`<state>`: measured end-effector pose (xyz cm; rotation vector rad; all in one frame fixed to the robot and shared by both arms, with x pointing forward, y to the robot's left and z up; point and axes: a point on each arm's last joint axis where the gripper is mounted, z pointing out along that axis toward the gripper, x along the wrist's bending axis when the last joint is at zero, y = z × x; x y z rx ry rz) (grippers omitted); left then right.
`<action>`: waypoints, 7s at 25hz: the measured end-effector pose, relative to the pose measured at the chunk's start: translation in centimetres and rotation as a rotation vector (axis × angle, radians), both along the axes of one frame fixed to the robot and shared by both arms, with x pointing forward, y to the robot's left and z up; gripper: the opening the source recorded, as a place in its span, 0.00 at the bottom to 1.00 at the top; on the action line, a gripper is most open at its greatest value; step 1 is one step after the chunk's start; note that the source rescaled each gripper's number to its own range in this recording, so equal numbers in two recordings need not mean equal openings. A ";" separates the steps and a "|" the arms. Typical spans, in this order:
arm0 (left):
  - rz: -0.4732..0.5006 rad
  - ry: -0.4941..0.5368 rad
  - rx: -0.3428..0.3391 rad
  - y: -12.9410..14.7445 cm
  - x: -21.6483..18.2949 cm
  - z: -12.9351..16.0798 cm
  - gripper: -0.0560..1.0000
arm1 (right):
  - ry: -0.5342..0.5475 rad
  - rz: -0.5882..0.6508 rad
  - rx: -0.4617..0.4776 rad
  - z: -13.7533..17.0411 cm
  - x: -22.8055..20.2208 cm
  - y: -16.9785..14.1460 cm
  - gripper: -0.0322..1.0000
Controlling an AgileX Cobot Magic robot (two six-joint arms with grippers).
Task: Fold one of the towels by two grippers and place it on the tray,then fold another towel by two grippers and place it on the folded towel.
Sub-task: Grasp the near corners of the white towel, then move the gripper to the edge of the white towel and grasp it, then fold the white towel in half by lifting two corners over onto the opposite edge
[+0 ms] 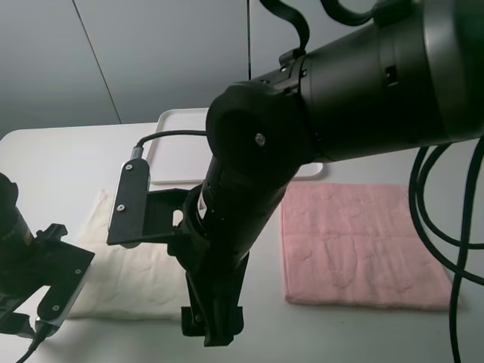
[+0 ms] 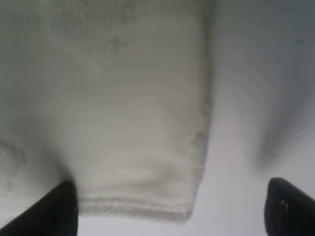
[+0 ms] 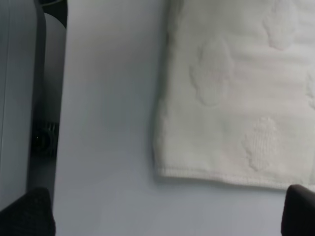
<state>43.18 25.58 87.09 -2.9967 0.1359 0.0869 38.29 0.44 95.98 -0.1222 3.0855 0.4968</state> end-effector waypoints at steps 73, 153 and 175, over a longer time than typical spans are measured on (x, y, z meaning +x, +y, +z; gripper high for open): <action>-0.035 -0.027 -0.020 0.1 -0.5 -0.4 0.99 | -0.085 -0.091 -0.256 -10.2 -0.7 4.0 0.62; 0.643 -0.595 -0.448 -1.1 0.7 8.2 0.05 | -0.300 -0.682 -0.121 -0.3 3.4 0.6 0.03; 0.802 -0.563 -0.502 -2.1 3.3 3.9 0.05 | -0.283 -0.871 -0.020 -3.6 8.8 -0.5 0.03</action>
